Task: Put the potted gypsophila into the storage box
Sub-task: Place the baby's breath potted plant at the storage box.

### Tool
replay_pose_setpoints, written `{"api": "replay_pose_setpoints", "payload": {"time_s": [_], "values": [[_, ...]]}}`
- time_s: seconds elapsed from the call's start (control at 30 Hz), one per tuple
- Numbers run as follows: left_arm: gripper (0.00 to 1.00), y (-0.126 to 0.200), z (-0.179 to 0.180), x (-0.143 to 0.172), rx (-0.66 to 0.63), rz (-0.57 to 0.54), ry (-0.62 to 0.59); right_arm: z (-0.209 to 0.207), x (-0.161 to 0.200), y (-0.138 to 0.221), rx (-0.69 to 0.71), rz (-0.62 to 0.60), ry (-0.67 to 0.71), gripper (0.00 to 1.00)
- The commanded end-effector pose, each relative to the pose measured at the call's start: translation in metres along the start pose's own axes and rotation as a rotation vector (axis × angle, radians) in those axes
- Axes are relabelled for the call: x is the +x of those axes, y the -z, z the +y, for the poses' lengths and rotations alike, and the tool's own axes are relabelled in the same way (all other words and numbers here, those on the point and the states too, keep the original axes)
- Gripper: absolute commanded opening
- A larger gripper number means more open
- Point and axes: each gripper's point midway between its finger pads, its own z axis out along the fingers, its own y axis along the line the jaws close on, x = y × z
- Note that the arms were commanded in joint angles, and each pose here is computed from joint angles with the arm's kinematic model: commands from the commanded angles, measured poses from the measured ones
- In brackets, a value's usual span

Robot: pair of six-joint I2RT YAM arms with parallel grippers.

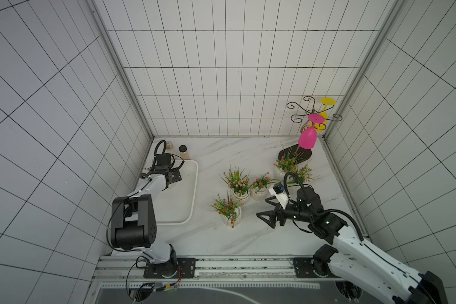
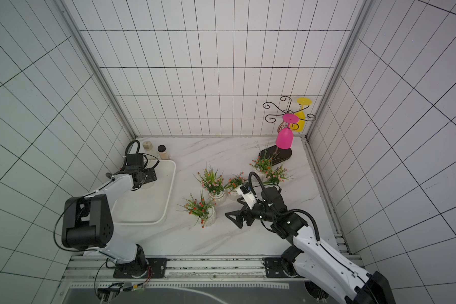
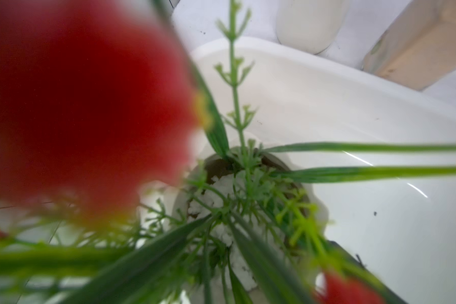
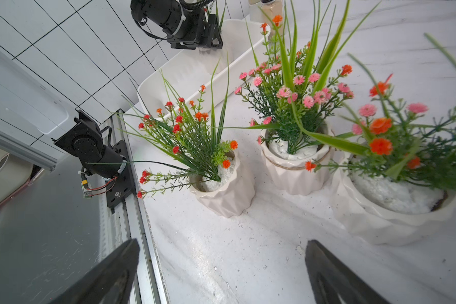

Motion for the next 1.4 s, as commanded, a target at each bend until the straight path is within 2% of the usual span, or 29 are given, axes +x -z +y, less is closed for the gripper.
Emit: {"api": "replay_pose_setpoints", "payload": {"time_s": [0.0,0.27,0.43,0.5,0.6,0.8,0.97,1.13,1.37], "values": [[0.97,0.031,-0.005,-0.011,0.055,-0.007,-0.015,0.003,-0.035,0.014,0.033,-0.067,0.03,0.99],[0.97,0.094,-0.035,-0.003,0.287,-0.017,-0.006,0.004,-0.033,0.02,0.044,-0.06,0.023,0.99],[0.97,0.137,-0.073,0.011,0.39,-0.025,-0.135,0.004,-0.032,0.021,0.05,-0.05,0.008,0.99],[0.96,0.156,-0.096,0.023,0.47,-0.026,-0.231,0.004,-0.032,0.022,0.049,-0.047,-0.004,0.99],[0.96,0.177,-0.116,0.044,0.513,-0.001,-0.327,0.002,-0.032,0.022,0.055,-0.036,-0.032,0.99],[0.97,0.228,-0.148,0.083,0.688,0.073,-0.408,-0.002,-0.032,0.024,0.077,-0.031,-0.053,0.99],[0.97,0.268,-0.166,0.106,0.793,0.127,-0.42,-0.006,-0.029,0.023,0.087,-0.019,-0.075,0.99],[0.97,0.291,-0.165,0.116,0.849,0.161,-0.367,-0.005,-0.025,0.024,0.082,-0.018,-0.078,0.99],[0.97,0.32,-0.138,0.128,0.926,0.088,-0.456,-0.005,-0.019,0.026,0.081,-0.012,-0.083,0.99]]}}
